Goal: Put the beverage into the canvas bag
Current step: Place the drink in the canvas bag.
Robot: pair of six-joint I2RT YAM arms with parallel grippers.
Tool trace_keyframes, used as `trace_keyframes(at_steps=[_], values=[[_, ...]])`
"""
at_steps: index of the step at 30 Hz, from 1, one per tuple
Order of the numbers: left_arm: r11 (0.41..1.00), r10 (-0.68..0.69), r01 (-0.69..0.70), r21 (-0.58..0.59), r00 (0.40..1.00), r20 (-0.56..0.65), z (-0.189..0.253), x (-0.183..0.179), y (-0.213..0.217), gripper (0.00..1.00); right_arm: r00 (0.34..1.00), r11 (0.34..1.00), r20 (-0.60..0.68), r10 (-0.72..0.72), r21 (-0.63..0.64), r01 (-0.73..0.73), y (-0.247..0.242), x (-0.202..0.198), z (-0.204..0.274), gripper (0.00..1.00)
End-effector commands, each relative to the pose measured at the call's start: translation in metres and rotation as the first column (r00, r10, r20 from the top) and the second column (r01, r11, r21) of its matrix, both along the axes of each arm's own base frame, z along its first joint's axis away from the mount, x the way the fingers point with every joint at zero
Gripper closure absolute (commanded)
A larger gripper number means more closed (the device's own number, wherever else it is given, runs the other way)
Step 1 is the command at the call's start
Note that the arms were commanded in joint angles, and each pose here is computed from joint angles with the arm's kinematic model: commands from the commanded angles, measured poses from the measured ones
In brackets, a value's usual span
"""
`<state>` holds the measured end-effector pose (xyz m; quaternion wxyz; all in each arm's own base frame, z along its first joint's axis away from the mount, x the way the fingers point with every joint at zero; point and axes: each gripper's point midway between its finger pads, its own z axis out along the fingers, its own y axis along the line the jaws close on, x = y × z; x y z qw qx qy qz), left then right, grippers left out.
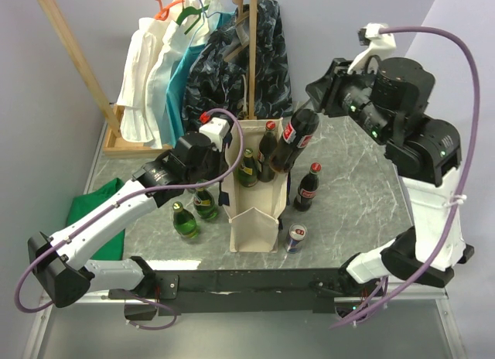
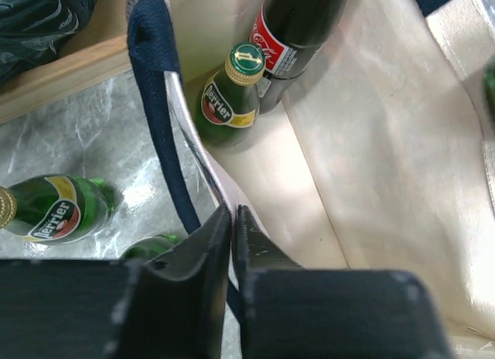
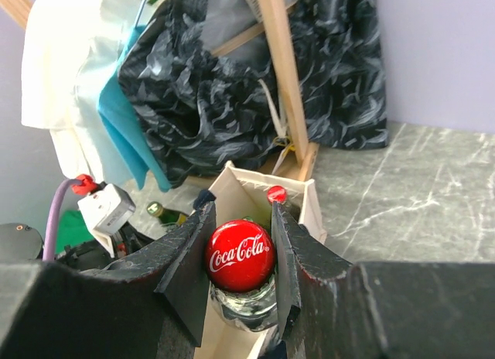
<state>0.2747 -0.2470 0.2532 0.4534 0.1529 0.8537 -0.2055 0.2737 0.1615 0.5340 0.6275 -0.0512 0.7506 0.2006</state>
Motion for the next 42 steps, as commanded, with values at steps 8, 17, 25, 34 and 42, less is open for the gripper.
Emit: trace_keyframes(at_steps=[8,17,25,34,42], values=[[1.0,-0.01,0.01,-0.007,1.0,0.017,0.011,-0.006,0.004,0.99,0.977,0.969,0.211,0.043,0.228,-0.092,0.022,0.004,0.077,1.0],[1.0,0.003,-0.003,-0.001,0.999,0.036,0.017,-0.004,0.008,0.99,0.988,0.988,0.148,-0.036,0.155,0.013,0.012,0.02,0.049,1.0],[1.0,0.008,-0.008,0.007,0.999,0.045,0.019,0.0,0.006,0.99,0.987,0.99,0.096,-0.131,0.061,0.126,-0.004,0.032,0.024,1.0],[1.0,0.006,-0.007,0.005,0.999,0.043,0.017,0.004,0.002,0.99,0.989,0.992,0.082,-0.124,0.019,0.123,0.009,0.048,0.004,1.0],[1.0,0.01,-0.01,-0.006,0.999,0.032,0.014,0.006,-0.002,0.99,0.989,0.993,0.09,-0.119,0.008,0.119,0.021,0.06,-0.008,1.0]])
